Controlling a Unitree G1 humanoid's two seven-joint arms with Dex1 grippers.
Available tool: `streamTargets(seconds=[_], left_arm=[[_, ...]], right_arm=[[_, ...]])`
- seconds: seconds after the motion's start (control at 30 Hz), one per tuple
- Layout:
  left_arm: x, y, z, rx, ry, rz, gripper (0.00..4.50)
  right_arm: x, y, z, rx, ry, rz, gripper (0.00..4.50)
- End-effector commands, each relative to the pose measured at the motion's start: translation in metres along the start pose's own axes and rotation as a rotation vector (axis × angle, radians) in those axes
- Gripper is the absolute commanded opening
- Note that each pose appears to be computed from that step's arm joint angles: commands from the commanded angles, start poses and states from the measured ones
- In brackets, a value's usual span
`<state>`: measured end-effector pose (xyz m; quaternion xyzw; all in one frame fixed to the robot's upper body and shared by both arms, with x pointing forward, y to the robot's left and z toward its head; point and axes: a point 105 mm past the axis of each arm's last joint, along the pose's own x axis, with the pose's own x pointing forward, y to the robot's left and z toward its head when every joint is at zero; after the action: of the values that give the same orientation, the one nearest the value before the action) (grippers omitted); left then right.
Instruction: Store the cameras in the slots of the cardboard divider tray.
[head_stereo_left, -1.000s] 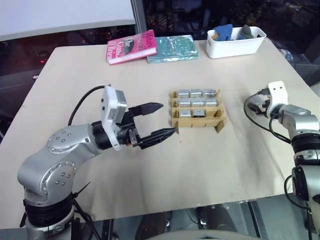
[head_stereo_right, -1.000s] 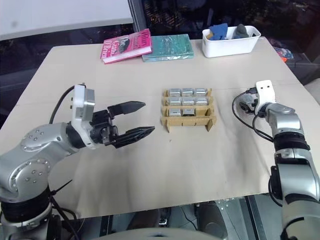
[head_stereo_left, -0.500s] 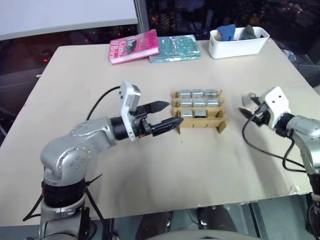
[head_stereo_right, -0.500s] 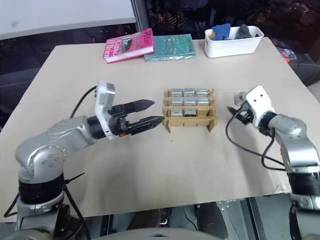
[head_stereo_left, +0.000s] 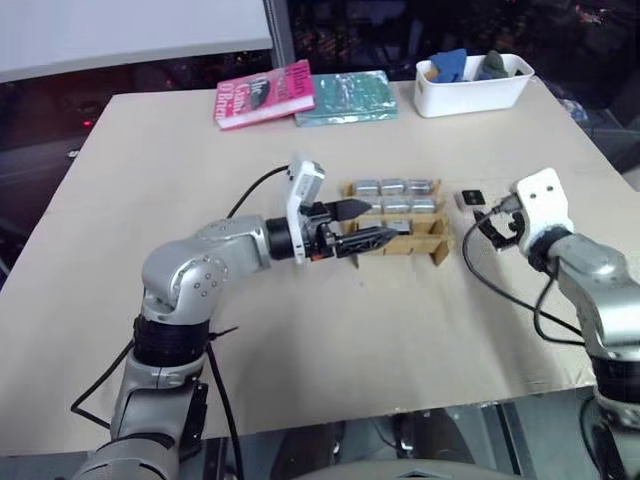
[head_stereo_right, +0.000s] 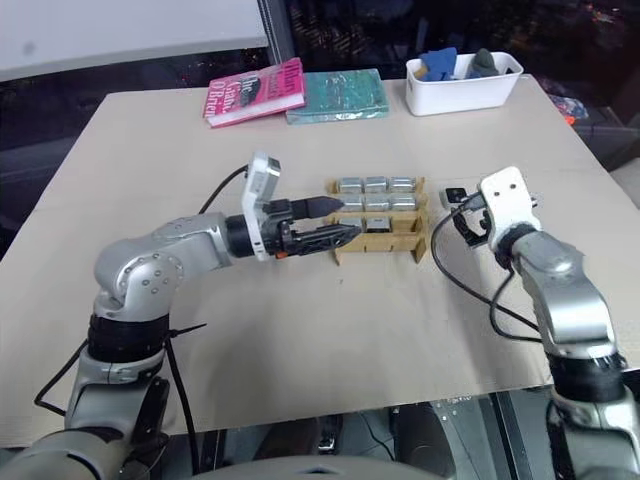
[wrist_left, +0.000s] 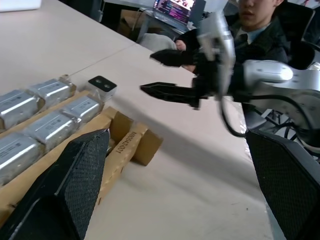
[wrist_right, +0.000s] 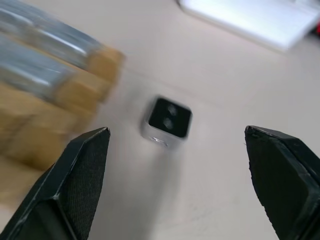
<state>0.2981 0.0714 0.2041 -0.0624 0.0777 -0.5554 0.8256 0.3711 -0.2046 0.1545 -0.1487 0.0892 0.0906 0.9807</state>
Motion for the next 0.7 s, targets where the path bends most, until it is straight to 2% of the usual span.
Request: streamTargets(seconds=[0.03,0.17,0.4,0.5,0.6,0.63,0.7], left_arm=[[-0.009,-0.008,0.010,0.043,-0.037,0.023,4.50],[-0.019,-0.010,0.008,0.037,-0.053,0.090,4.50],[-0.026,-0.013,0.005,0.029,-0.069,0.153,4.50],[-0.028,-0.013,0.006,0.030,-0.073,0.167,4.50],[-0.031,-0.011,0.008,0.032,-0.072,0.176,4.50],[-0.031,-0.010,0.008,0.031,-0.072,0.177,4.50],[-0.031,-0.009,0.008,0.031,-0.073,0.178,4.50]], right_arm=[[0.018,-0.010,0.008,0.075,-0.023,-0.027,4.29],[0.045,-0.009,0.002,0.174,0.011,-0.008,4.29],[0.068,-0.004,-0.007,0.190,0.046,0.013,4.29],[0.072,-0.004,-0.014,0.199,0.069,0.014,3.63],[0.074,-0.008,-0.017,0.190,0.073,0.004,2.24],[0.073,-0.009,-0.016,0.187,0.068,0.003,2.03],[0.072,-0.010,-0.015,0.170,0.055,0.002,2.02]])
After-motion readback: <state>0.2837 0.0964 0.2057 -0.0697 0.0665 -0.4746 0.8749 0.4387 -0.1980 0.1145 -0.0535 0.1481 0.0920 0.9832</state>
